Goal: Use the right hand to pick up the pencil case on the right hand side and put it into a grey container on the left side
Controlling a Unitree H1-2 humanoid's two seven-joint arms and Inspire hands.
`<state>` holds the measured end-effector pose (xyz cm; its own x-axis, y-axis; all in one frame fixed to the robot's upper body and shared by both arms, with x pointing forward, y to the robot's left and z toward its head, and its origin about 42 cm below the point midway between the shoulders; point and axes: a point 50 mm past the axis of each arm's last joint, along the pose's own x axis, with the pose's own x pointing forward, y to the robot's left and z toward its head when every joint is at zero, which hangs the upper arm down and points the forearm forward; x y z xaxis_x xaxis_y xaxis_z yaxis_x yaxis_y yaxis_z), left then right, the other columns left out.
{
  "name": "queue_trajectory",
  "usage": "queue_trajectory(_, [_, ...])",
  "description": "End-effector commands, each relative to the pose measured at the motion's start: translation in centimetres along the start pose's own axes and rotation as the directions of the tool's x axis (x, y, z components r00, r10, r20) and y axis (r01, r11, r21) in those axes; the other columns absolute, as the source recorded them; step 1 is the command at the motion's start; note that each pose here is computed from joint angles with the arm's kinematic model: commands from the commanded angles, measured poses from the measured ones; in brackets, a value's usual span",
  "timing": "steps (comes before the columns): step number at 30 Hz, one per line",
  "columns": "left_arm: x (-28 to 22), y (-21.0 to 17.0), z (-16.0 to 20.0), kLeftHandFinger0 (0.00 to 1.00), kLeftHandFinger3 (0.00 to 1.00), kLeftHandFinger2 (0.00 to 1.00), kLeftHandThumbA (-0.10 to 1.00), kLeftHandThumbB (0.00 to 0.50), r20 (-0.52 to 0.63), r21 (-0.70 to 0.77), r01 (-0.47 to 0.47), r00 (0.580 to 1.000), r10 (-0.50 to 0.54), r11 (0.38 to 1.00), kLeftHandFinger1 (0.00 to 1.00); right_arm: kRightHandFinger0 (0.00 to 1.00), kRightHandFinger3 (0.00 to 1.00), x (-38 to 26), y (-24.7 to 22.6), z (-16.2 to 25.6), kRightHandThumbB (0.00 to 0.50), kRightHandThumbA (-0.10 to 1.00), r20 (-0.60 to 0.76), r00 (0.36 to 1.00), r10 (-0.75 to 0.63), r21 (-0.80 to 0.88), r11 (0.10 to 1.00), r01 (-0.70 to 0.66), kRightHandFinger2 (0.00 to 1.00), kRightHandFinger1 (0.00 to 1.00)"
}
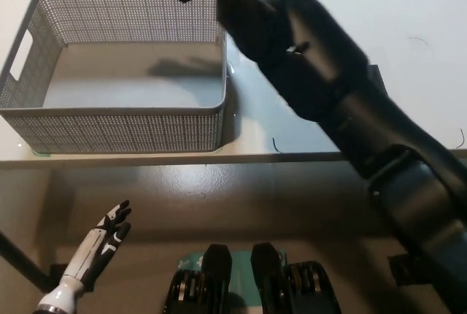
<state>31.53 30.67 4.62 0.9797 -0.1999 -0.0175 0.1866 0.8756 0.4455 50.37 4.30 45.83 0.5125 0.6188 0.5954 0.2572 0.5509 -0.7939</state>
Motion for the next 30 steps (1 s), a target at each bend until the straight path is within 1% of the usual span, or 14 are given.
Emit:
queue_trajectory(1, [0.5,0.8,0.8,1.00,1.00,1.00,1.00,0.500,0.065,0.049,0.024,0.997,-0.027,0.999,1.00,0.00,0.66,3.4,-2.1,2.4,0.256,-0.10,0.075,0.991,-0.107,-0.008,0.994,0.108,0.76,0.29])
queue_trajectory(2, [0.7,0.7,0.9,1.00,1.00,1.00,1.00,0.500,0.068,0.044,0.027,0.997,-0.030,0.999,1.00,0.00,0.74,3.6,-1.3,2.2,0.246,-0.10,0.052,0.994,-0.093,0.002,0.996,0.093,0.78,0.28])
queue_trajectory(5, [0.9,0.5,1.2,1.00,1.00,1.00,1.00,0.500,0.069,0.042,0.036,0.997,-0.039,0.998,1.00,0.00,0.59,3.6,-0.1,1.5,0.227,-0.10,0.009,0.998,-0.065,0.020,0.998,0.064,0.65,0.19])
queue_trajectory(10, [1.2,0.6,1.4,1.00,1.00,1.00,1.00,0.500,0.060,0.052,0.045,0.997,-0.048,0.998,1.00,0.00,0.14,2.8,2.2,0.1,0.283,-0.10,-0.058,0.998,-0.009,0.022,1.000,0.010,0.08,0.00])
queue_trajectory(12, [1.3,0.6,1.5,1.00,1.00,1.00,1.00,0.500,0.064,0.056,0.045,0.997,-0.049,0.997,1.00,0.00,0.08,2.4,2.7,-0.3,0.272,-0.10,-0.077,0.997,0.004,0.013,1.000,-0.003,0.07,0.00])
queue_trajectory(13, [1.4,0.6,1.5,1.00,1.00,1.00,1.00,0.500,0.063,0.055,0.047,0.997,-0.050,0.997,1.00,0.02,0.28,2.2,3.0,-0.6,0.274,-0.10,-0.092,0.996,0.017,0.008,1.000,-0.016,0.24,0.10])
queue_trajectory(14, [1.4,0.5,1.8,1.00,1.00,1.00,1.00,0.500,0.063,0.053,0.047,0.997,-0.051,0.997,1.00,0.00,0.34,1.8,3.6,-1.0,0.277,-0.10,-0.117,0.992,0.041,-0.009,0.999,-0.042,0.21,0.08])
queue_trajectory(16, [1.5,0.5,1.9,1.00,1.00,1.00,1.00,0.500,0.061,0.047,0.052,0.997,-0.055,0.998,1.00,0.00,0.17,1.1,4.3,-1.5,0.257,-0.10,-0.153,0.986,0.065,-0.001,0.998,-0.066,0.06,0.00])
queue_trajectory(19, [1.6,0.5,2.0,1.00,1.00,1.00,1.00,0.500,0.072,0.053,0.053,0.996,-0.057,0.997,1.00,0.00,0.05,0.1,5.3,-2.3,0.215,-0.10,-0.195,0.975,0.108,0.012,0.994,-0.108,0.01,0.00])
queue_trajectory(20, [1.7,0.5,2.1,1.00,1.00,1.00,1.00,0.500,0.074,0.056,0.056,0.995,-0.060,0.997,1.00,0.00,0.07,-0.3,5.7,-2.6,0.202,-0.10,-0.212,0.969,0.127,0.022,0.992,-0.125,0.09,0.00])
queue_trajectory(21, [1.7,0.6,2.2,1.00,1.00,1.00,1.00,0.500,0.076,0.059,0.057,0.995,-0.061,0.997,1.00,0.00,0.20,-0.4,5.8,-2.7,0.169,-0.10,-0.217,0.967,0.131,0.024,0.991,-0.129,0.34,0.05])
queue_trajectory(23, [1.9,0.5,2.5,1.00,1.00,1.00,1.00,0.500,0.086,0.066,0.059,0.994,-0.065,0.996,1.00,0.00,0.70,-0.9,6.2,-3.2,0.150,-0.10,-0.233,0.960,0.155,0.024,0.988,-0.154,0.74,0.15])
queue_trajectory(25, [2.0,0.6,2.6,1.00,1.00,1.00,1.00,0.500,0.083,0.070,0.062,0.994,-0.068,0.996,1.00,0.00,0.90,-1.3,6.3,-3.5,0.150,-0.10,-0.238,0.957,0.165,0.025,0.986,-0.164,0.78,0.25])
queue_trajectory(30, [2.4,0.6,2.9,1.00,1.00,1.00,1.00,0.500,0.090,0.072,0.070,0.993,-0.077,0.995,1.00,0.00,0.85,-1.7,6.5,-3.9,0.156,-0.10,-0.240,0.956,0.172,0.028,0.985,-0.170,0.74,0.25])
